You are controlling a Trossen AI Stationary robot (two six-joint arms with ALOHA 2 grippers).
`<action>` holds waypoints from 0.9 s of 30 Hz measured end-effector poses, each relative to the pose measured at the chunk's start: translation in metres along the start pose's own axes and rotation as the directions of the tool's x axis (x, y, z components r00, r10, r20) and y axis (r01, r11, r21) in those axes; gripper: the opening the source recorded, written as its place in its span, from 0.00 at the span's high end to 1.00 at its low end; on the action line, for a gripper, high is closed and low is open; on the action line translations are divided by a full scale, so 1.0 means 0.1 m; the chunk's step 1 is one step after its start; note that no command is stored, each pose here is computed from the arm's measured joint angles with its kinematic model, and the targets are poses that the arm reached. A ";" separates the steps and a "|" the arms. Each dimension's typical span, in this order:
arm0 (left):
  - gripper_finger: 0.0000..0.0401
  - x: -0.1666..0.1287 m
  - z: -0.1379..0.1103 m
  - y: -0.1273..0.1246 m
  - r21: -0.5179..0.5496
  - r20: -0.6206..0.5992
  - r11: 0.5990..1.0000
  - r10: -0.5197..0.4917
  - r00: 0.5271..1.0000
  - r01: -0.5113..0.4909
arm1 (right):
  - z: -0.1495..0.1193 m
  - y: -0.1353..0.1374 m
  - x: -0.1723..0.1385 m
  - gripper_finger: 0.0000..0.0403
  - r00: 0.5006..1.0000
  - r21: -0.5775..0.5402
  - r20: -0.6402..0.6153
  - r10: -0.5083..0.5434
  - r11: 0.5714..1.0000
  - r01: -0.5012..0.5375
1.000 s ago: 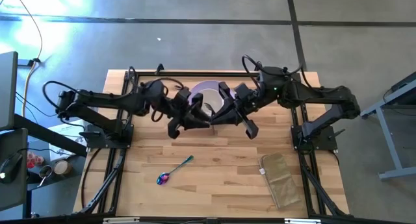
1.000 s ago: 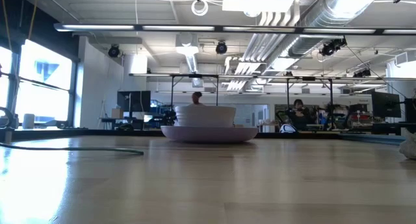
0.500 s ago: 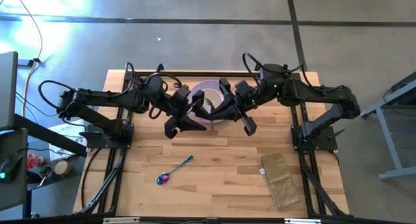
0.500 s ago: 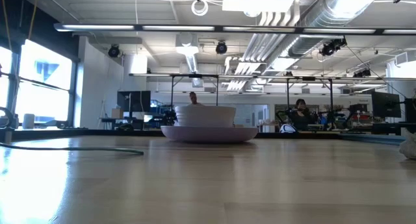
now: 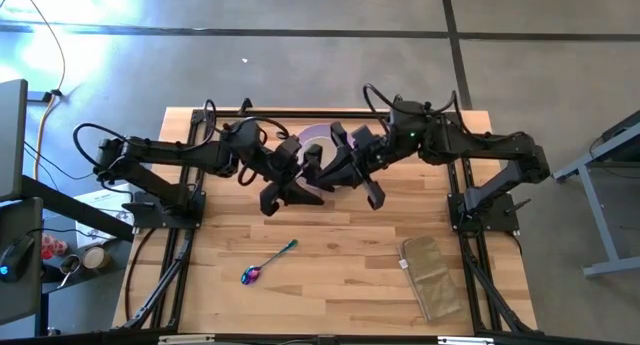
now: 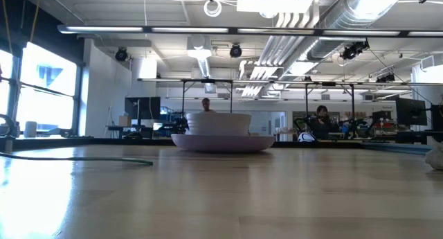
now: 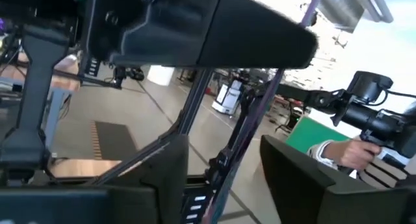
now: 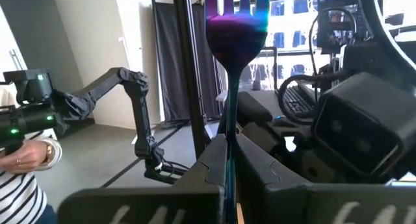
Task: Set table place
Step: Put the violet fork to the left of the plate on the table
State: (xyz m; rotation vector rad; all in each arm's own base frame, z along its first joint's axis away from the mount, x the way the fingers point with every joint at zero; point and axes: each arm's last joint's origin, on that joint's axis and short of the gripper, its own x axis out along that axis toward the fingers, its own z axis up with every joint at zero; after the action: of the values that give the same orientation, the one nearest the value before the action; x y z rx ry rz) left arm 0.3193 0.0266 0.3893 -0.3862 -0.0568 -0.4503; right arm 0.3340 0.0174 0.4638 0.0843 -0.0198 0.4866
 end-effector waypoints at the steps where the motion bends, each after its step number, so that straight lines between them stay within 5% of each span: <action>1: 0.60 0.00 0.01 0.00 0.002 0.004 1.000 0.001 1.000 -0.001 | 0.00 0.00 0.00 1.00 1.000 -0.001 0.001 0.000 1.000 0.000; 8: 0.97 0.00 0.01 -0.01 0.000 0.005 1.000 -0.005 1.000 0.005 | 0.01 0.00 0.00 1.00 1.000 0.001 0.006 0.002 1.000 -0.002; 17: 0.99 -0.01 0.01 0.00 -0.036 0.022 0.997 0.075 0.997 -0.074 | 0.03 0.02 -0.06 0.98 0.999 0.029 -0.011 -0.035 0.999 0.036; 27: 1.00 -0.04 -0.08 0.13 -0.099 -0.027 0.963 0.248 0.968 -0.250 | 0.14 0.16 -0.47 0.78 0.948 0.025 -0.112 -0.298 0.953 0.303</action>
State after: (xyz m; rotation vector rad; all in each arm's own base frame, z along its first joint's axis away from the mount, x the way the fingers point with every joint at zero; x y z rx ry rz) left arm 0.3217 0.0364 0.3768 -0.4836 0.0292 -0.2072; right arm 0.2851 0.0090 0.4772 0.1006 0.1076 0.1854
